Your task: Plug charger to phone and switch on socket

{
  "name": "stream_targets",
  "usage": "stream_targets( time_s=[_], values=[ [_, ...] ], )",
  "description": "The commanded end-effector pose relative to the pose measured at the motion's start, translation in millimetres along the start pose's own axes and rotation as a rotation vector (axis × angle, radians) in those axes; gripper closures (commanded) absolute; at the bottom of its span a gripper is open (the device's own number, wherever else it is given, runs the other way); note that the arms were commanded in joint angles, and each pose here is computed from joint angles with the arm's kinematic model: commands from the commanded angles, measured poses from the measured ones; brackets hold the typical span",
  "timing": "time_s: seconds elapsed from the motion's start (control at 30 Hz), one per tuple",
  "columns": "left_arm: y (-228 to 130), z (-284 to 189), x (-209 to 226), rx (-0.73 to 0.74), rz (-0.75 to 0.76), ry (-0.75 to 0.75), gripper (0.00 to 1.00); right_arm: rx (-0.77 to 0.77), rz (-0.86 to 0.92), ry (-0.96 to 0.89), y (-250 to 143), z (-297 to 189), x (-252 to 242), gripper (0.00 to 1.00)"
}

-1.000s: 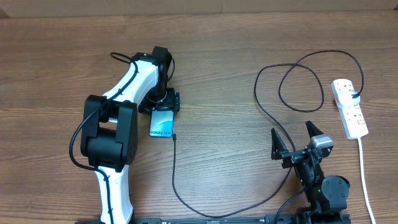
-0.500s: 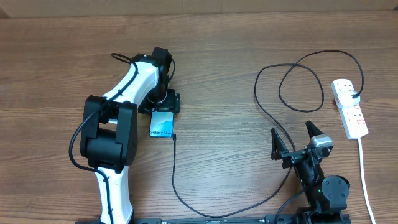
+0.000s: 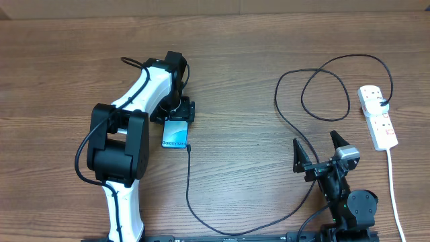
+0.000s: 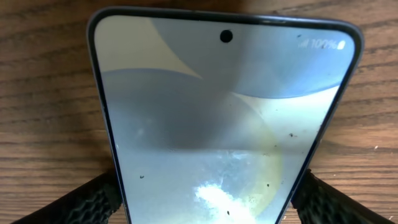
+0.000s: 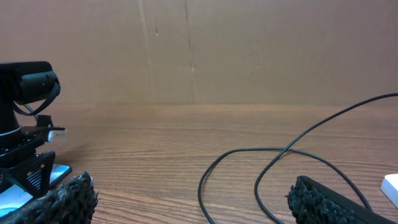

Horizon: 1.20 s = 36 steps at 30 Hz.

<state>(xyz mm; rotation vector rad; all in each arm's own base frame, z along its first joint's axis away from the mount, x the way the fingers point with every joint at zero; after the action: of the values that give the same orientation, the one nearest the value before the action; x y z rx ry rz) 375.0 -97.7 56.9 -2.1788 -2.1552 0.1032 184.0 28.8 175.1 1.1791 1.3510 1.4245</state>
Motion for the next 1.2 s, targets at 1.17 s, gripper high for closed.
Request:
stream_targets(
  time_s=[1.17],
  values=[
    [-17.0,42.0,-0.8,0.107,0.081,0.068,0.21,0.006,-0.004,-0.005,-3.4,0.6,-0.6,0.00]
  ],
)
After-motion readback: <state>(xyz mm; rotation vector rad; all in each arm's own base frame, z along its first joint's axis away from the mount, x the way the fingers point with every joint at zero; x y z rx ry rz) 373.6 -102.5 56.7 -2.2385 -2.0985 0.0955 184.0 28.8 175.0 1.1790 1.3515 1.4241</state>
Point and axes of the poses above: each gripper's point midway between its finger pads, its own z axis out along the fingers, its own x axis along the line the jaws close on, y = z × x, the point moved 6 cm from there along -z, back along the fingers
